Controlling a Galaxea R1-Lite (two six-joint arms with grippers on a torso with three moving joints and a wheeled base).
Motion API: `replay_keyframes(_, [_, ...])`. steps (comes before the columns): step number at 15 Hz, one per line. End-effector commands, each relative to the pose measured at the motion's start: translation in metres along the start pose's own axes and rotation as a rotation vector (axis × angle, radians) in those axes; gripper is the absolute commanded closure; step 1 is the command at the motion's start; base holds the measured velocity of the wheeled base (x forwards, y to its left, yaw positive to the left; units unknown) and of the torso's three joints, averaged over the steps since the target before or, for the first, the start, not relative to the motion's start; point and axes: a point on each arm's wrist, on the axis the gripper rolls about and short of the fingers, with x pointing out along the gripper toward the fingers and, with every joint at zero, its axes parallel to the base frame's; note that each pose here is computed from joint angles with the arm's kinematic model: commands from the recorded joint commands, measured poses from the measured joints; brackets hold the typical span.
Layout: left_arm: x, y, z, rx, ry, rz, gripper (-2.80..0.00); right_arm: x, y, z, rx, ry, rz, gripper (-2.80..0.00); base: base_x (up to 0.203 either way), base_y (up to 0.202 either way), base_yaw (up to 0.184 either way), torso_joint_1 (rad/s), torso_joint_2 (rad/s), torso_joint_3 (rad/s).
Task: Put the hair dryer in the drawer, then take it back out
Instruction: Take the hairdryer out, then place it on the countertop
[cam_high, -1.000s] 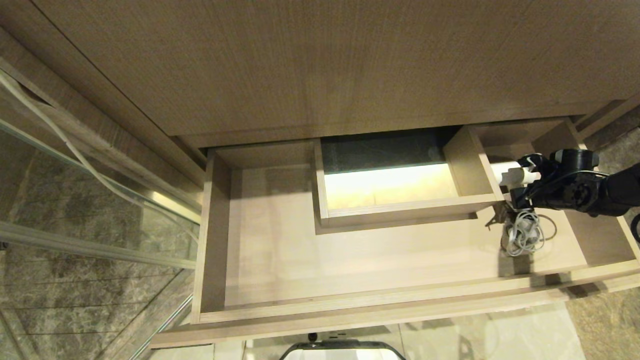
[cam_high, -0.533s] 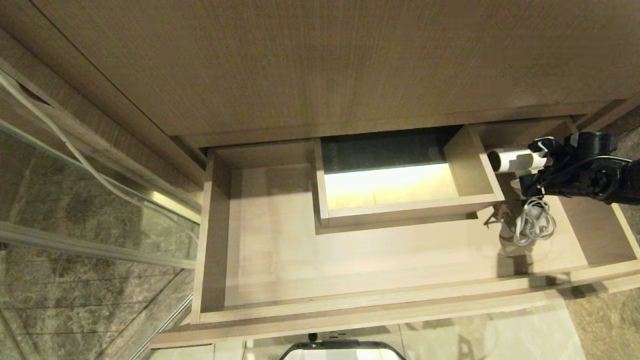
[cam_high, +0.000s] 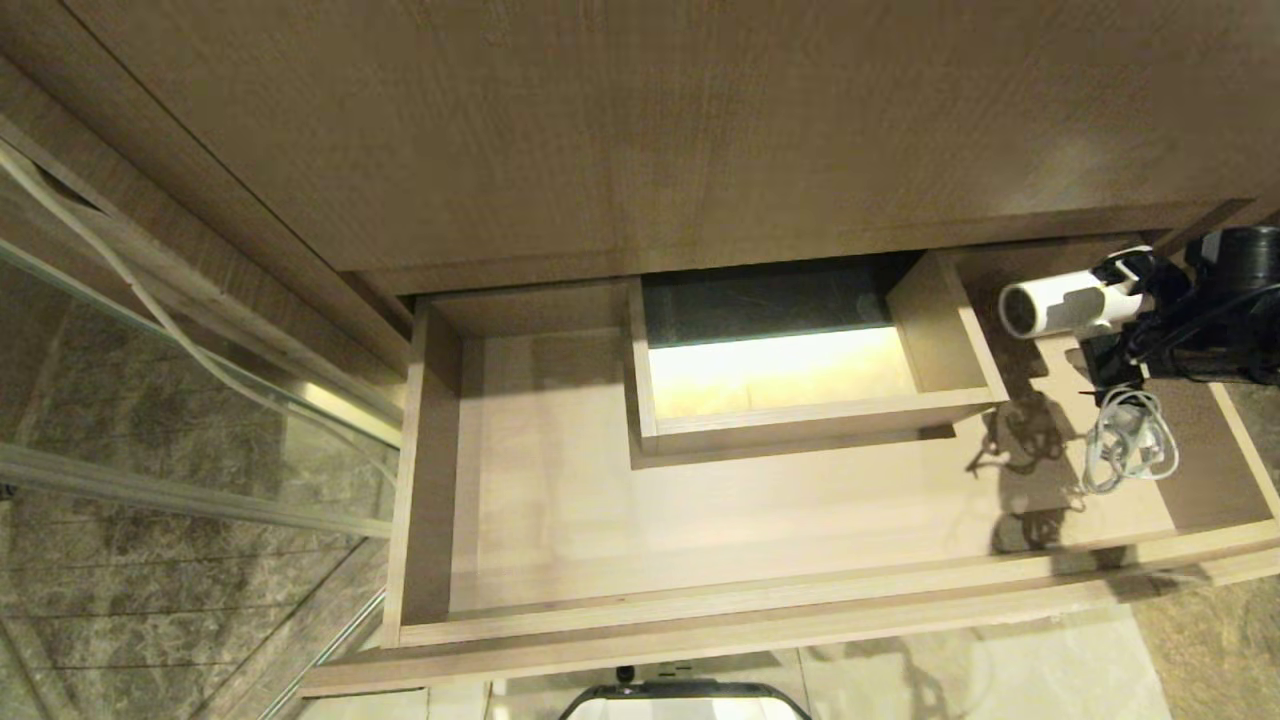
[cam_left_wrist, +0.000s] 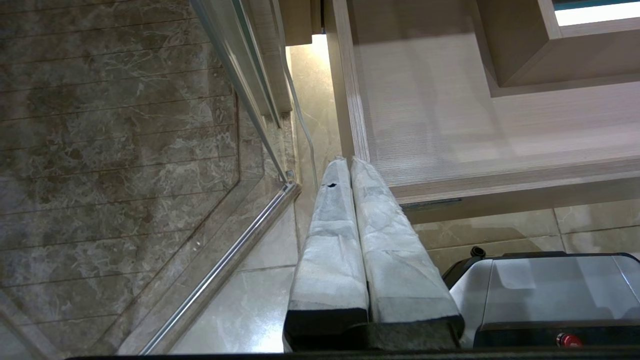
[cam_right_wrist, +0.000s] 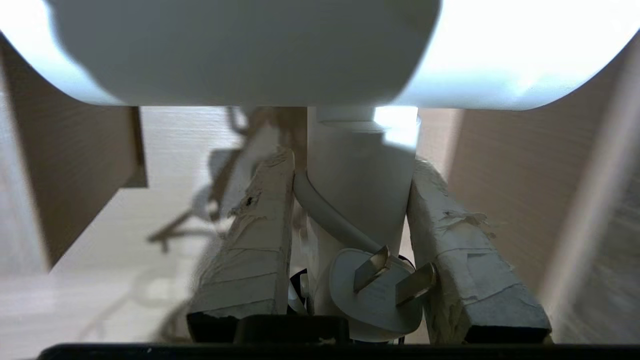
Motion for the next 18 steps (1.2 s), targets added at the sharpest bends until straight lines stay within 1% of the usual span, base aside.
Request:
replay_keyframes(1, [0.0,0.0,0.0,-0.001,0.0,0.001,0.0,-0.04,-0.005,0.017,-0.009,-0.047,-0.047,0.0,0.0,0.0,0.0,0.0,0.0,0.0])
replay_keyframes(2, [0.0,0.0,0.0,-0.001,-0.001,0.0,0.0,-0.049,-0.004,0.016,-0.009,-0.041,-0.05,0.0,0.0,0.0,0.0,0.0,0.0,0.0])
replay_keyframes(8, [0.0,0.0,0.0,-0.001,0.001,0.0,0.0,-0.112,0.0,0.021,-0.041,-0.08,-0.063,0.0,0.0,0.0,0.0,0.0,0.0,0.0])
replay_keyframes(10, [0.0,0.0,0.0,-0.001,0.001,0.0,0.0,-0.144,0.001,0.024,-0.045,-0.099,-0.07,0.0,0.0,0.0,0.0,0.0,0.0,0.0])
replay_keyframes(12, [0.0,0.0,0.0,-0.001,-0.001,0.0,0.0,-0.17,0.006,0.018,-0.067,-0.097,-0.069,0.0,0.0,0.0,0.0,0.0,0.0,0.0])
replay_keyframes(14, [0.0,0.0,0.0,-0.001,0.001,0.0,0.0,-0.196,0.01,0.015,-0.098,-0.126,-0.078,0.0,0.0,0.0,0.0,0.0,0.0,0.0])
replay_keyframes(18, [0.0,0.0,0.0,-0.001,-0.001,0.001,0.0,-0.236,0.023,-0.003,-0.136,-0.16,-0.083,0.0,0.0,0.0,0.0,0.0,0.0,0.0])
